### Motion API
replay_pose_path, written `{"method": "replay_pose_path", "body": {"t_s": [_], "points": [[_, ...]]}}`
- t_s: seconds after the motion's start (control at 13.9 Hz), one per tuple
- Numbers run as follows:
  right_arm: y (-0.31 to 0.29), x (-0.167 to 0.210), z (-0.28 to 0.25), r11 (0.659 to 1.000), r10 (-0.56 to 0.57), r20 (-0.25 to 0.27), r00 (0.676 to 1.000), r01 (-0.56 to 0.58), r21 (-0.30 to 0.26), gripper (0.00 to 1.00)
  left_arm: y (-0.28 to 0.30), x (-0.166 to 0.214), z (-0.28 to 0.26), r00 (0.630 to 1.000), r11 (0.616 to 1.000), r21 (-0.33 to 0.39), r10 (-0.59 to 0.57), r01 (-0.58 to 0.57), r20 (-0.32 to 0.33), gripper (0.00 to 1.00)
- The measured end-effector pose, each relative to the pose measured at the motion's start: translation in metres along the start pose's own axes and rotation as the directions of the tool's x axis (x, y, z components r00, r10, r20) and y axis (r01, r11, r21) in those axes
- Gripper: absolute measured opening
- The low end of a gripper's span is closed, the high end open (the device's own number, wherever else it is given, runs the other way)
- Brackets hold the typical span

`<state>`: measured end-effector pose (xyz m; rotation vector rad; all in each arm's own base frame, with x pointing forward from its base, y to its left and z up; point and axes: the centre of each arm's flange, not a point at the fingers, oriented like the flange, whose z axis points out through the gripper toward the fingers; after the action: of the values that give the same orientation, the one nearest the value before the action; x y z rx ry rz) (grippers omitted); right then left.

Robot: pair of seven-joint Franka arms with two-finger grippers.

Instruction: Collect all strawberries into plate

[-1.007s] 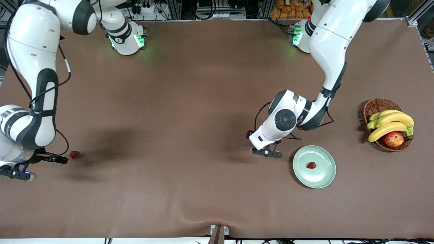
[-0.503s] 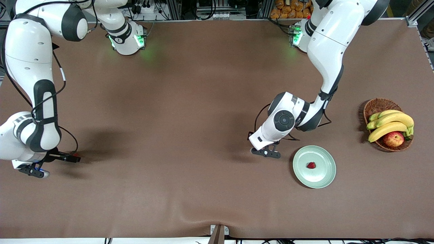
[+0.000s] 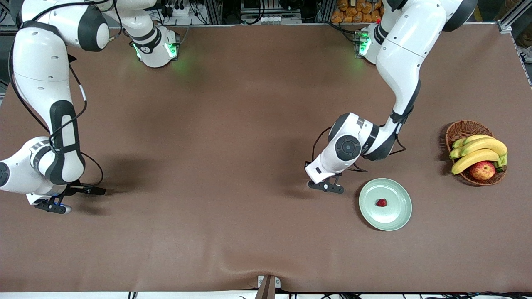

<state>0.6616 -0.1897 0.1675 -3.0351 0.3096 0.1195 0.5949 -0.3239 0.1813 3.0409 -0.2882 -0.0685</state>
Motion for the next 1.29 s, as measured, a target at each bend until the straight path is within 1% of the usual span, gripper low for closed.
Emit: {"method": "replay_pose_path", "body": {"t_s": [0.07, 0.14, 0.22, 0.43, 0.65, 0.94, 1.08, 1.29], "points": [[0.0, 0.0, 0.0, 1.0, -0.008, 0.0, 1.0, 0.008, 0.0, 1.0, -0.001, -0.001, 0.002, 1.0, 1.0, 0.0, -0.001, 0.001, 0.002, 0.5], [0.001, 0.0, 0.0, 1.0, -0.012, 0.0, 1.0, 0.012, -0.002, 1.0, -0.001, -0.001, 0.003, 1.0, 1.0, 0.0, -0.002, 0.002, 0.001, 0.39], [0.001, 0.0, 0.0, 1.0, -0.016, 0.001, 1.0, 0.016, -0.005, 1.0, -0.002, 0.0, 0.002, 1.0, 1.0, 0.0, -0.002, 0.002, 0.0, 0.36], [0.003, 0.0, -0.001, 0.999, -0.03, -0.002, 1.0, 0.03, -0.024, 1.0, -0.006, 0.005, -0.003, 1.0, 1.0, -0.003, -0.007, 0.007, -0.016, 0.36], [0.002, 0.0, 0.0, 0.999, -0.042, 0.003, 0.999, 0.042, -0.035, 1.0, -0.021, 0.015, -0.032, 0.999, 1.0, 0.004, 0.008, -0.008, -0.033, 0.36], [0.003, -0.001, 0.001, 0.998, -0.045, 0.006, 0.999, 0.045, -0.04, 1.0, -0.091, 0.029, -0.082, 0.996, 0.996, 0.026, 0.084, -0.083, -0.031, 0.36], [0.006, -0.001, -0.004, 0.998, -0.044, 0.0, 0.999, 0.044, -0.047, 0.81, -0.134, 0.034, -0.086, 0.99, 0.99, 0.031, 0.138, -0.137, -0.031, 0.36], [0.005, 0.0, -0.012, 0.998, -0.045, -0.006, 0.999, 0.044, -0.043, 0.42, -0.188, 0.038, -0.078, 0.98, 0.98, 0.033, 0.199, -0.198, -0.024, 0.36]]}}
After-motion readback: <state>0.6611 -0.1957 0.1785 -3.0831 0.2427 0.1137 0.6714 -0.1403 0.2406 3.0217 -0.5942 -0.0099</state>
